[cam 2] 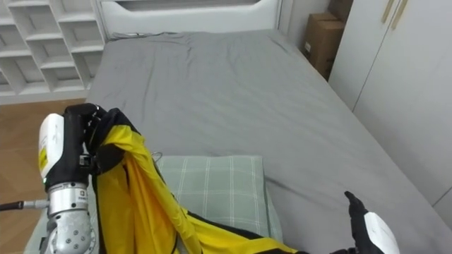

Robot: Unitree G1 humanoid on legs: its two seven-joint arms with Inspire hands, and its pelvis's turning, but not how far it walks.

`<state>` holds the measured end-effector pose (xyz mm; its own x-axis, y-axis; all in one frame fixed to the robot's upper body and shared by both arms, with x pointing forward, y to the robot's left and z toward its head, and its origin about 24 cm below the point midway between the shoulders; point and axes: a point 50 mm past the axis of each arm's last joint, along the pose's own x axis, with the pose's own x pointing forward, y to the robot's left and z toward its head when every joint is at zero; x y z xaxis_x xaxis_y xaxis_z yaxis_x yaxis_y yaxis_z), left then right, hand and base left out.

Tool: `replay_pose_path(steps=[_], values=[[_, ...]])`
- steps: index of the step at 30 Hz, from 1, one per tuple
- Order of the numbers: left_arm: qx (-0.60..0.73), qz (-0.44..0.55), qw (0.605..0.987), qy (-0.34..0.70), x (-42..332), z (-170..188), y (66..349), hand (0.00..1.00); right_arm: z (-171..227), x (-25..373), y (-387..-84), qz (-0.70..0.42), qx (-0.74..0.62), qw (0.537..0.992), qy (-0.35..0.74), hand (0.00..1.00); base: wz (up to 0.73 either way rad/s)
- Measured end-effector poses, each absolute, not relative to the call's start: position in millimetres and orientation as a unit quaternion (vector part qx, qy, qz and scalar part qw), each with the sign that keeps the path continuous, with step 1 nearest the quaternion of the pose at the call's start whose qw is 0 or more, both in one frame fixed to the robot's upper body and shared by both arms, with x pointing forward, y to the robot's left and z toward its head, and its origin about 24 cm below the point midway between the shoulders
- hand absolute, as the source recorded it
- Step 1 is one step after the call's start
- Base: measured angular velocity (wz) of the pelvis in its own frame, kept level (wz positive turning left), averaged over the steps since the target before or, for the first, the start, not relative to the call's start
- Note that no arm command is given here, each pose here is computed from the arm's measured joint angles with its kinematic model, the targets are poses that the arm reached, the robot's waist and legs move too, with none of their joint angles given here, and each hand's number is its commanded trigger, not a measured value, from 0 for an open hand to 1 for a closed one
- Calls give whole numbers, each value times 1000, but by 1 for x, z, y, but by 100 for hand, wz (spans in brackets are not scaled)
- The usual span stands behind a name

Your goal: Hang clothes

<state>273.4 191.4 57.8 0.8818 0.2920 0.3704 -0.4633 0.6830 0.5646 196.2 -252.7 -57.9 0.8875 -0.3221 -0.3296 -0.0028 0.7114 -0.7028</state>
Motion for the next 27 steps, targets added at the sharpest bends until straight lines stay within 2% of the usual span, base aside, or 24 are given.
replay_pose_path(steps=[10,17,23,27], values=[[347,208,899,-168,273,74,186,100,-64,192,-254,-97,-356,899,235,0,1],[333,227,892,-204,272,93,190,100,-71,188,-256,-116,-255,924,261,0,-3],[376,230,860,-257,274,109,185,100,-54,205,-247,-86,-231,945,217,0,0],[382,229,856,-262,274,109,184,100,-46,212,-243,-79,-220,952,199,0,0]])
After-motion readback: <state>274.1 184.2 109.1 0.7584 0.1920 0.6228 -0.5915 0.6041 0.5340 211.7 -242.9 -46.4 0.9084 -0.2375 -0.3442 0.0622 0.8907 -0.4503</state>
